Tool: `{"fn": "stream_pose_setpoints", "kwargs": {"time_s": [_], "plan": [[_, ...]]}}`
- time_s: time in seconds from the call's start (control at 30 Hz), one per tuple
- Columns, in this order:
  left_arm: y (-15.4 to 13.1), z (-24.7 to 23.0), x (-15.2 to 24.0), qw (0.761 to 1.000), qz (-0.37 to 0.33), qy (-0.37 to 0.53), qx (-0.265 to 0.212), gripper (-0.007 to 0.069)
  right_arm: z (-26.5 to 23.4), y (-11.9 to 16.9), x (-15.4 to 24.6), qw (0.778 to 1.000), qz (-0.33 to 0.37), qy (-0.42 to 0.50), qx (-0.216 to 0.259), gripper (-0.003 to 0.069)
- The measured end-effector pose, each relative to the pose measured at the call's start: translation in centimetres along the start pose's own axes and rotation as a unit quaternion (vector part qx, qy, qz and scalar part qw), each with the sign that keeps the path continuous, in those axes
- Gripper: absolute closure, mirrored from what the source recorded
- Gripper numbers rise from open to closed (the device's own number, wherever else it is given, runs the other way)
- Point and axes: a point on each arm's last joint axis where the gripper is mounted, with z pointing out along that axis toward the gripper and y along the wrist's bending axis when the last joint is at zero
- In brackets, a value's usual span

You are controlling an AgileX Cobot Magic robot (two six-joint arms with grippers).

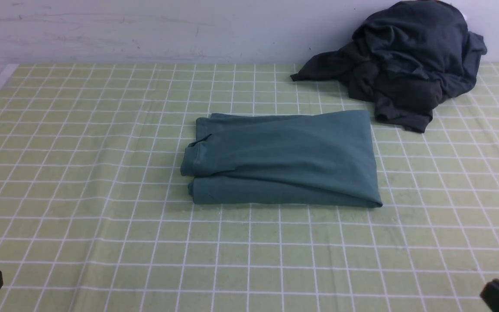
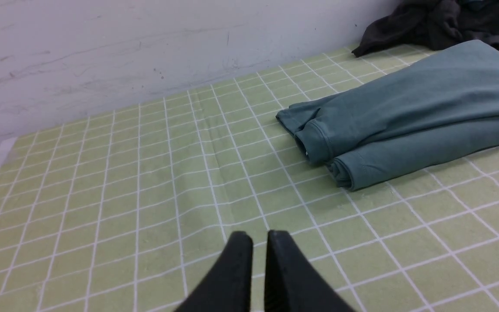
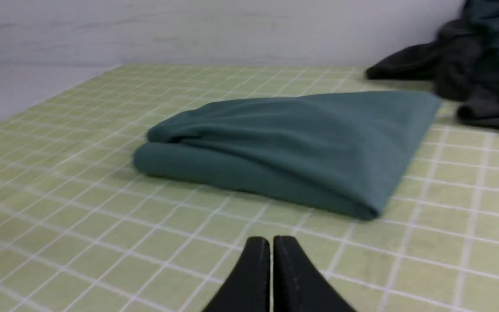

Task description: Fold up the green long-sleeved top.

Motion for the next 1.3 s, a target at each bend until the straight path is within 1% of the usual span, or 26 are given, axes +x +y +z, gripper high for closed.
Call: {"fn": "stream_pose_setpoints", "kwargs": {"time_s": [0.03,0.1,0.13,0.17,0.27,0.3,0.37,0.6,1.23,1.3], "plan": [[0.0,0.0,0.0,1.0,0.0,0.0,0.0,0.0588,-0.5,-0.5,0.0,0.999,-0.002,-0.01,0.034,0.0656],[0.0,0.0,0.0,1.0,0.0,0.0,0.0,0.0588,-1.1,-1.0,0.1,0.997,-0.007,-0.022,0.078,0.0656],[0.0,0.0,0.0,1.0,0.0,0.0,0.0,0.0588,-1.2,-1.2,0.1,0.996,-0.008,-0.024,0.088,0.0656],[0.0,0.0,0.0,1.0,0.0,0.0,0.0,0.0588,-1.4,-1.6,0.4,0.992,-0.008,-0.014,0.123,0.0656],[0.0,0.0,0.0,1.0,0.0,0.001,0.0,0.0588,-1.7,-2.3,0.9,0.983,0.008,0.01,0.183,0.0656],[0.0,0.0,0.0,1.0,0.0,0.001,0.0,0.0588,-1.7,-2.3,0.9,0.982,0.009,0.01,0.186,0.0656],[0.0,0.0,0.0,1.0,0.0,0.001,0.0,0.0588,-1.9,-2.5,0.9,0.978,0.014,0.008,0.21,0.0656],[0.0,0.0,0.0,1.0,0.0,0.001,0.0,0.0588,-1.9,-2.6,1.0,0.976,-0.003,0.013,0.219,0.0656],[0.0,0.0,0.1,1.0,-0.002,0.002,0.0,0.0588,-1.9,-2.6,1.0,0.976,-0.004,0.015,0.219,0.0656],[0.0,0.1,0.6,1.0,-0.003,0.002,-0.007,0.0588,-1.9,-2.6,1.0,0.976,-0.004,0.015,0.219,0.0656]]}}
